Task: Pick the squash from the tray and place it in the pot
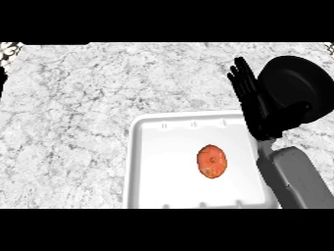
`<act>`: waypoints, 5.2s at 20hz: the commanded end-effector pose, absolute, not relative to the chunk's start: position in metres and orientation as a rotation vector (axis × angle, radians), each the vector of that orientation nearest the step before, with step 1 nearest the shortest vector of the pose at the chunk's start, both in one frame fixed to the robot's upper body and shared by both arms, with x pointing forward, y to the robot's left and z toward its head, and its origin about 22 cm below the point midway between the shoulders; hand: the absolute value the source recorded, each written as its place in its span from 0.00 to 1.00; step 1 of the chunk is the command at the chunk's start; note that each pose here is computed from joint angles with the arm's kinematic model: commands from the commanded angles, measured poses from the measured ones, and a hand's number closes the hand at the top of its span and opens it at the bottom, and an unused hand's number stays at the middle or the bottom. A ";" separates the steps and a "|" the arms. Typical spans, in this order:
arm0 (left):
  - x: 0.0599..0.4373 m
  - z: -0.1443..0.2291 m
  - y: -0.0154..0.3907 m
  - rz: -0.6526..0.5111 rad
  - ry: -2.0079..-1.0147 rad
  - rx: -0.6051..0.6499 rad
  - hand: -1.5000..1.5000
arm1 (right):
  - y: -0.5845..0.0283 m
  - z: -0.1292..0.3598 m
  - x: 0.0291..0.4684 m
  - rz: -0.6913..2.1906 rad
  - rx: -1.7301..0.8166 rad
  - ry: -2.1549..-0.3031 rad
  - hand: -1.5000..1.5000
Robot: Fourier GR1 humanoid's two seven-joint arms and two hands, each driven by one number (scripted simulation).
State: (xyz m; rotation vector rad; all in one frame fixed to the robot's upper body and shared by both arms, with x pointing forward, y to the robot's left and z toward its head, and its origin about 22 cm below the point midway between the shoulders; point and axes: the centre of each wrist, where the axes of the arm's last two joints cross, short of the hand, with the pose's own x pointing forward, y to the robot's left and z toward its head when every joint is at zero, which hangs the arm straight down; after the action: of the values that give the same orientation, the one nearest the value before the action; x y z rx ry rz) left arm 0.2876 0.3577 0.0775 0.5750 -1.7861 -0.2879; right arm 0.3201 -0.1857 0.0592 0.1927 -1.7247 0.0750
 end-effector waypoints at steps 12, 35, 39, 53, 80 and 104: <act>0.303 0.068 0.274 0.063 -1.768 0.105 0.50 | -0.353 0.085 0.312 0.840 0.015 -1.996 0.00; 0.292 0.083 0.277 0.030 -1.782 0.096 0.50 | -0.258 0.104 0.288 1.511 -0.228 -1.612 0.00; 0.281 0.068 0.266 0.025 -1.763 0.108 0.50 | -0.259 0.100 0.276 1.509 -0.231 -1.532 0.00; 0.310 0.086 0.275 0.036 -1.754 0.096 0.50 | -0.216 0.046 0.268 1.534 -0.188 -1.575 0.00; 0.305 0.068 0.264 0.034 -1.739 0.103 0.50 | -0.134 -0.030 0.281 1.658 -0.181 -1.531 1.00; 0.303 0.081 0.272 0.051 -1.746 0.116 0.50 | -0.054 0.044 0.156 1.625 -0.439 -1.749 1.00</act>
State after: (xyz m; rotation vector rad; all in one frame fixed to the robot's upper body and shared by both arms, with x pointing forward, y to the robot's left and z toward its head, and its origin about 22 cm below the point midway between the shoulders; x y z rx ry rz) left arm 0.3014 0.2708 0.0739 0.1170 -1.7542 0.0563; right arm 0.2033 -0.0876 0.0180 -0.4291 -1.7458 1.6671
